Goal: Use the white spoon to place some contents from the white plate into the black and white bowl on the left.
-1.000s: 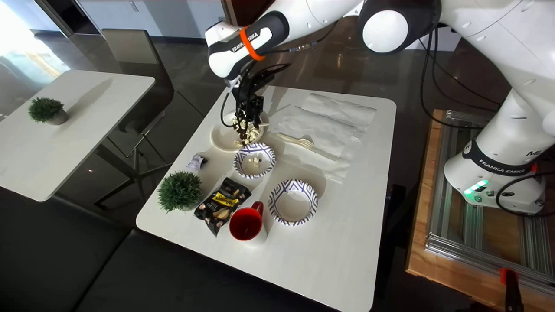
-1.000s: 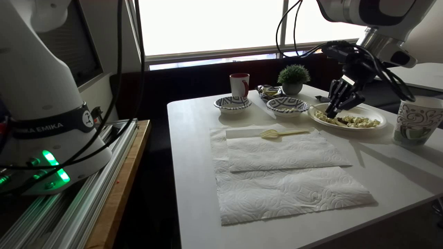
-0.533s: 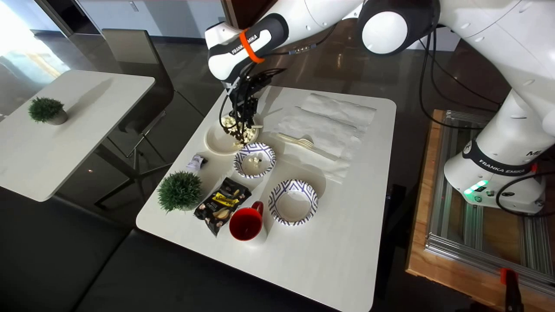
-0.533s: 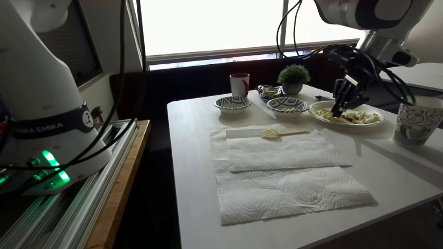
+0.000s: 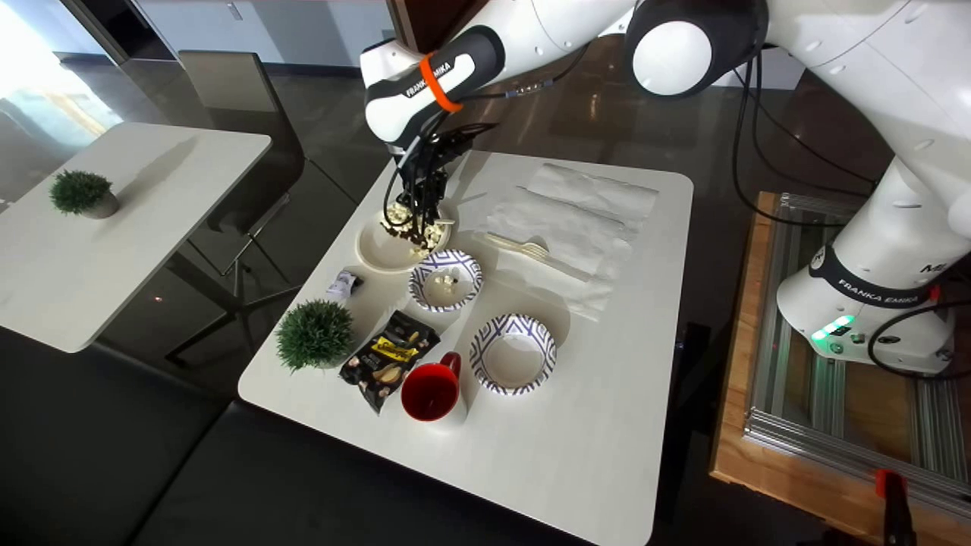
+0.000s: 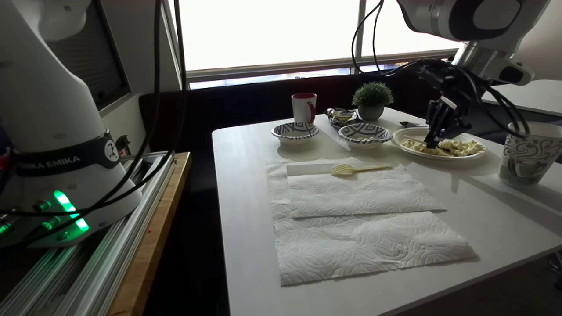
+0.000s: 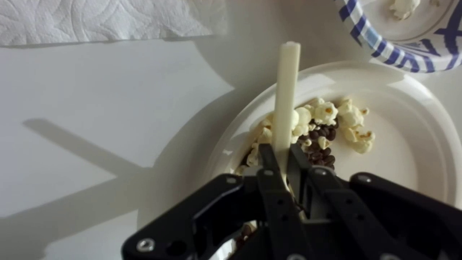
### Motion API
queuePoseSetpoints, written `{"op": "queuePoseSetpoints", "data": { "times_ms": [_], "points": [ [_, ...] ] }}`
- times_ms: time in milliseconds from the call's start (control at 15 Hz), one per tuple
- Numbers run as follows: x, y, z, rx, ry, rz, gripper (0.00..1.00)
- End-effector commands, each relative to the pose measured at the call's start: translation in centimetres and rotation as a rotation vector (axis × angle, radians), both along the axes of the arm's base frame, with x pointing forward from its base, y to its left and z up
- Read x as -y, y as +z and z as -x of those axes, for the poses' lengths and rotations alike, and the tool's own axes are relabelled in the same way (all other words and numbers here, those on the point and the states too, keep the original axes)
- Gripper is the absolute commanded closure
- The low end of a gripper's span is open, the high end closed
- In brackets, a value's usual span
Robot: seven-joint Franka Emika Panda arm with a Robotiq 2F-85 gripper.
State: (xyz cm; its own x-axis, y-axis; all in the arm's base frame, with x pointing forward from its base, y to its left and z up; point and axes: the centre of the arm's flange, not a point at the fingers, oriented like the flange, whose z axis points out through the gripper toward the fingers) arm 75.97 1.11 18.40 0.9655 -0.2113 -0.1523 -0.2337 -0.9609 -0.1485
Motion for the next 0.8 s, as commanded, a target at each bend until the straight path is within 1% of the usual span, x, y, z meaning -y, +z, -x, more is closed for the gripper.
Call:
{"op": "queuePoseSetpoints", "data": {
  "times_ms": [0, 200, 333, 533, 733],
  "points": [
    [0.8, 1.7, 1.2, 0.006, -0.007, -0.033, 0.97],
    [1.2, 3.4, 1.7, 0.010, -0.028, -0.042, 0.97],
    [1.3, 4.4, 1.9, -0.006, -0.038, -0.062, 0.97],
    [0.8, 4.9, 2.1, -0.037, -0.030, -0.083, 0.97],
    [0.3, 5.3, 2.2, -0.044, -0.038, -0.093, 0.97]
  ]
}}
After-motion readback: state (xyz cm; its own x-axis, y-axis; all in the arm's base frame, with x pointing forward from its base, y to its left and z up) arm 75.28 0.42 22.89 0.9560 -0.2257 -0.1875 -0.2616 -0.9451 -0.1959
